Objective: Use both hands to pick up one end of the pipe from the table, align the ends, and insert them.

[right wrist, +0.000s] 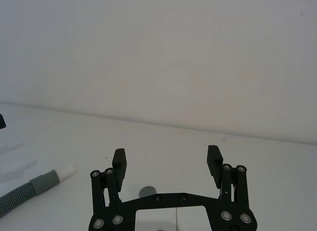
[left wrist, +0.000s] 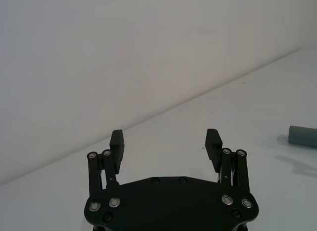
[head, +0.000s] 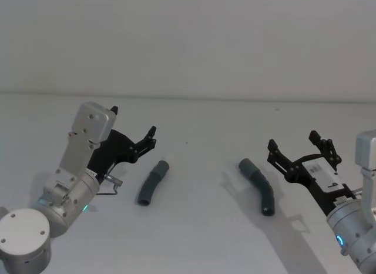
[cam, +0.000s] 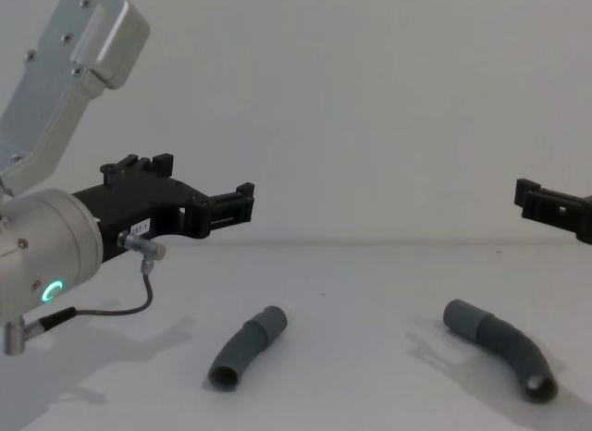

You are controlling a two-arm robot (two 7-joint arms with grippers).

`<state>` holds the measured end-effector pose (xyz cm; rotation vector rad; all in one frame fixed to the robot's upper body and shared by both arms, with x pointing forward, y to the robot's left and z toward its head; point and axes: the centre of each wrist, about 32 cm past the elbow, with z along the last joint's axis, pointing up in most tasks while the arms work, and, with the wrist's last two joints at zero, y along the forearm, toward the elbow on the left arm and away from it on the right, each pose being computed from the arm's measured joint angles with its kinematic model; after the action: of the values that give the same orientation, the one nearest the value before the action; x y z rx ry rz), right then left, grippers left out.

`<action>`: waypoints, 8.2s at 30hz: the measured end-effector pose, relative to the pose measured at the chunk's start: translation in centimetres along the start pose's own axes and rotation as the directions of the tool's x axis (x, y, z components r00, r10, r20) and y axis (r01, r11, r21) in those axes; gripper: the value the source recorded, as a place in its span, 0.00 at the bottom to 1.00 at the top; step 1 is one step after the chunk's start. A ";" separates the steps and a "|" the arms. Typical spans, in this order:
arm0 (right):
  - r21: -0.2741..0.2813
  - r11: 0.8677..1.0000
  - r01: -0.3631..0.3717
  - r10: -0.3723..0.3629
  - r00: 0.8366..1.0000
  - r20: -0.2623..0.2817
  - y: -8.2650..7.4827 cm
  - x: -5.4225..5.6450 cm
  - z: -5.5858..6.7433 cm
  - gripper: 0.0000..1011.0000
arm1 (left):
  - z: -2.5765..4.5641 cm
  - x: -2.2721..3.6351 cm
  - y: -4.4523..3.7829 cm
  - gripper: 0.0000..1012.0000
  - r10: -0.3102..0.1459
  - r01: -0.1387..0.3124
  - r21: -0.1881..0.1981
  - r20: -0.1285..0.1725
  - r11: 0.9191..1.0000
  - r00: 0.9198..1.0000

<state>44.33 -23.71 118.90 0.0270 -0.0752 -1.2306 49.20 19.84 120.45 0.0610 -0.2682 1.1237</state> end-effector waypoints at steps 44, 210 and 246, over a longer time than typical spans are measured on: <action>-0.001 1.000 -0.001 0.001 1.000 0.000 0.0 0.0 0.0 0.99 | 0.21 0.39 -0.23 0.99 -0.031 0.031 0.010 -0.003 0.999 1.000; -0.481 0.833 -0.275 0.317 0.948 0.007 4.6 5.4 6.8 0.99 | 4.69 3.90 -9.26 0.33 -0.332 0.384 0.636 -0.207 0.669 0.920; -0.613 0.754 -0.235 0.318 0.948 0.027 8.0 5.4 4.6 0.99 | 4.69 3.90 -9.26 0.33 -0.332 0.384 0.636 -0.207 0.669 0.920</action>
<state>53.35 -26.04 124.24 -0.6115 0.2020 -0.9067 58.22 18.40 126.72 0.6920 0.2303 0.7688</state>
